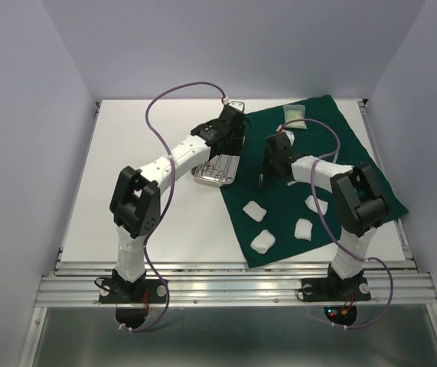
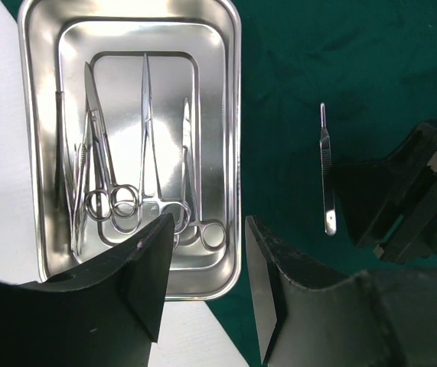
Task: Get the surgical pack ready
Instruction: Move the medical item into the surgical kit, then pick up the medical item from the surgical kit.
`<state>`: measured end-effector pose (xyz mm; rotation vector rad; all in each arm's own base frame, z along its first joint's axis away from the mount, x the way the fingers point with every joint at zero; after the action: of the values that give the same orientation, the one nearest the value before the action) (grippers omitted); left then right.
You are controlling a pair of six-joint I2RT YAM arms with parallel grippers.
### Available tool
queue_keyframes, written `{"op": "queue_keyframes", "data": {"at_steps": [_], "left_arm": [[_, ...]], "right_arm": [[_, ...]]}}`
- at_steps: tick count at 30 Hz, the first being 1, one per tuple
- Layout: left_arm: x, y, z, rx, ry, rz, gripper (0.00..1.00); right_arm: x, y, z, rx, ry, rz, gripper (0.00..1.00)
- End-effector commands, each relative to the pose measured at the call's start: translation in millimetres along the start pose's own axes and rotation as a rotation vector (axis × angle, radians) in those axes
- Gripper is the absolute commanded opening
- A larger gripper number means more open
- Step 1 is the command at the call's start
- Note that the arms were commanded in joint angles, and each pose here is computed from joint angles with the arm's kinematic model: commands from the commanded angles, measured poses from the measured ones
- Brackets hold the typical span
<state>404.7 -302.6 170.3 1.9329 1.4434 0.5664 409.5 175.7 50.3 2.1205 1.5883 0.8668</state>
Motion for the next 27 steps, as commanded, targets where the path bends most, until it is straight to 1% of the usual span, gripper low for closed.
{"op": "queue_keyframes", "data": {"at_steps": [1,2,4,7,8,9,10,11,12,13,14,15,16,17,18,19,22,27], "left_arm": [[-19,11,-6,-0.038,-0.054,0.008,0.54],[-23,8,-3,-0.031,-0.059,0.014,0.54],[-36,7,-1,-0.031,-0.080,0.025,0.54],[-59,2,7,-0.016,-0.126,0.040,0.53],[-72,-8,14,0.008,-0.149,0.052,0.53],[-81,-6,15,0.003,-0.164,0.050,0.53],[-86,-7,19,0.008,-0.172,0.051,0.53],[-92,-17,29,0.036,-0.170,0.053,0.53],[-98,-8,30,0.017,-0.177,0.047,0.52],[-100,-10,33,0.027,-0.168,0.055,0.52],[-100,-16,45,0.034,-0.137,0.065,0.52],[-106,-8,45,0.012,-0.138,0.073,0.52],[-106,-10,49,0.020,-0.114,0.083,0.52],[-107,-18,60,0.040,-0.098,0.094,0.52],[-112,-10,60,0.022,-0.101,0.092,0.52],[-114,-19,69,0.042,-0.091,0.101,0.52],[-119,-21,76,0.041,-0.085,0.099,0.52],[-116,-38,95,0.072,-0.022,0.116,0.48]], "right_arm": [[-15,46,-32,-0.196,-0.073,0.029,0.44],[-33,50,-34,-0.205,-0.104,0.047,0.45],[-50,62,-49,-0.241,-0.118,0.074,0.52],[-94,64,-55,-0.238,-0.194,0.113,0.53],[-104,67,-62,-0.251,-0.200,0.124,0.53],[-124,62,-62,-0.238,-0.232,0.149,0.54],[-132,61,-64,-0.236,-0.237,0.158,0.54],[-137,63,-71,-0.248,-0.237,0.170,0.54],[-141,61,-73,-0.247,-0.241,0.175,0.54],[-150,57,-74,-0.241,-0.256,0.180,0.54],[-149,58,-78,-0.248,-0.244,0.180,0.54],[-148,56,-78,-0.236,-0.235,0.175,0.54],[-147,56,-80,-0.234,-0.232,0.172,0.56],[-147,55,-81,-0.232,-0.232,0.170,0.56],[-147,55,-82,-0.233,-0.228,0.171,0.56],[-147,55,-83,-0.234,-0.229,0.171,0.56],[-148,54,-84,-0.234,-0.231,0.166,0.56],[-148,53,-85,-0.231,-0.227,0.166,0.56]]}}
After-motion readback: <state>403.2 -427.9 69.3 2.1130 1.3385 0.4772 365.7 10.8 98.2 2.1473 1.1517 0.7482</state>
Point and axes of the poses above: each gripper's point midway between its finger pads, its own z axis out along the fingers, its own x axis along the line the jaws close on, y = z × x, the point moved 2 cm from there along -z, back along the fingers, and after that the axes turned 4 degrees about z, right-handed, at the moved point
